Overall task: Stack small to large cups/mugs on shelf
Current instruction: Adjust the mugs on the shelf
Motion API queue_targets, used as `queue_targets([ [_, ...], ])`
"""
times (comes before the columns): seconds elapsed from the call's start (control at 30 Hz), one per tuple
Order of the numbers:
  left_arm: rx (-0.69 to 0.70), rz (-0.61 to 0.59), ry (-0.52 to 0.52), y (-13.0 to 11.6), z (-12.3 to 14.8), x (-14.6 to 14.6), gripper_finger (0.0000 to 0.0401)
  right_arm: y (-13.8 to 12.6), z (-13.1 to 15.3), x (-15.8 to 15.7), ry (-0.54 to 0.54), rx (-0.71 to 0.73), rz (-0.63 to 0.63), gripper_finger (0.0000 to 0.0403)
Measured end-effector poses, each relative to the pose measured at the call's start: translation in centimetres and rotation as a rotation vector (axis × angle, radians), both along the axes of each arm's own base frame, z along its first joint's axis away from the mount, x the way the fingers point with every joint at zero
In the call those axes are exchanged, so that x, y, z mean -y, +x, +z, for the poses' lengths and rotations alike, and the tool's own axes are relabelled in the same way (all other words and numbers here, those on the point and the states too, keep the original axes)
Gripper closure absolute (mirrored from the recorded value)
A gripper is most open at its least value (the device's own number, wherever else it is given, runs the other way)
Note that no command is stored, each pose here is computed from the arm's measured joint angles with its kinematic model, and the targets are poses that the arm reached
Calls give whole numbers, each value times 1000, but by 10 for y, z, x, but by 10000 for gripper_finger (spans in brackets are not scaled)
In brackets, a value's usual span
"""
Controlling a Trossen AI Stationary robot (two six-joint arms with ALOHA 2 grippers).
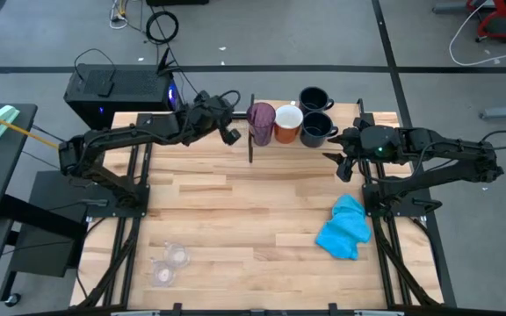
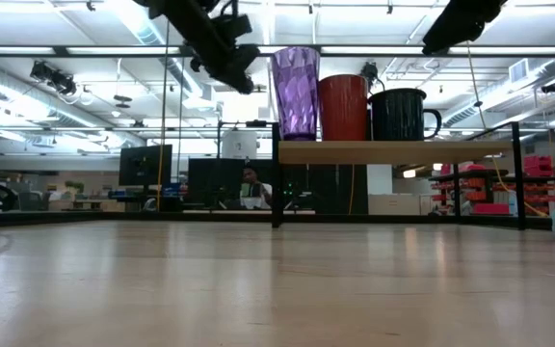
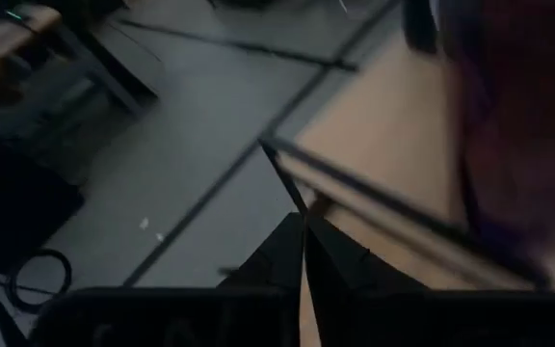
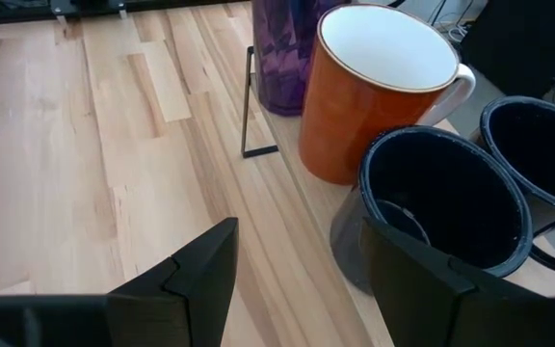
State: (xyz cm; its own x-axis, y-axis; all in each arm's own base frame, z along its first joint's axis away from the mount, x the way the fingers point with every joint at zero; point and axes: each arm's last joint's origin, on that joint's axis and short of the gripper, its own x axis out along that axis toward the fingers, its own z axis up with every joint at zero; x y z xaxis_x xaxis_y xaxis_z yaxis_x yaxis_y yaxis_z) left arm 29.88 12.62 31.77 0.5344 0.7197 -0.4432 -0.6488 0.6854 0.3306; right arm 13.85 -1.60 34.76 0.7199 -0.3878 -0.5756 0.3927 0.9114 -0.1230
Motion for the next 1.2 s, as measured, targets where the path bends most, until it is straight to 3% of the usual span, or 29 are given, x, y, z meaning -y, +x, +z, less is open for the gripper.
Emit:
queue_targets([
  [0.17,-123,-99,-105,-5,-12,5,330,0,0,0,3,2,-3,179],
  [0.4,-78,-347,-297,-5,-16,7,184,0,0,0,-1,-1,2,179],
  [0.63,14,-446,-270,0,-9,2,67,0,0,-4,-16,-6,42,179],
  [0.8,42,-460,-229,0,-31,0,43,0,0,-8,-18,-6,68,179],
  [1.2,258,-495,-121,-3,-63,-3,46,2,2,-8,-42,14,63,179],
])
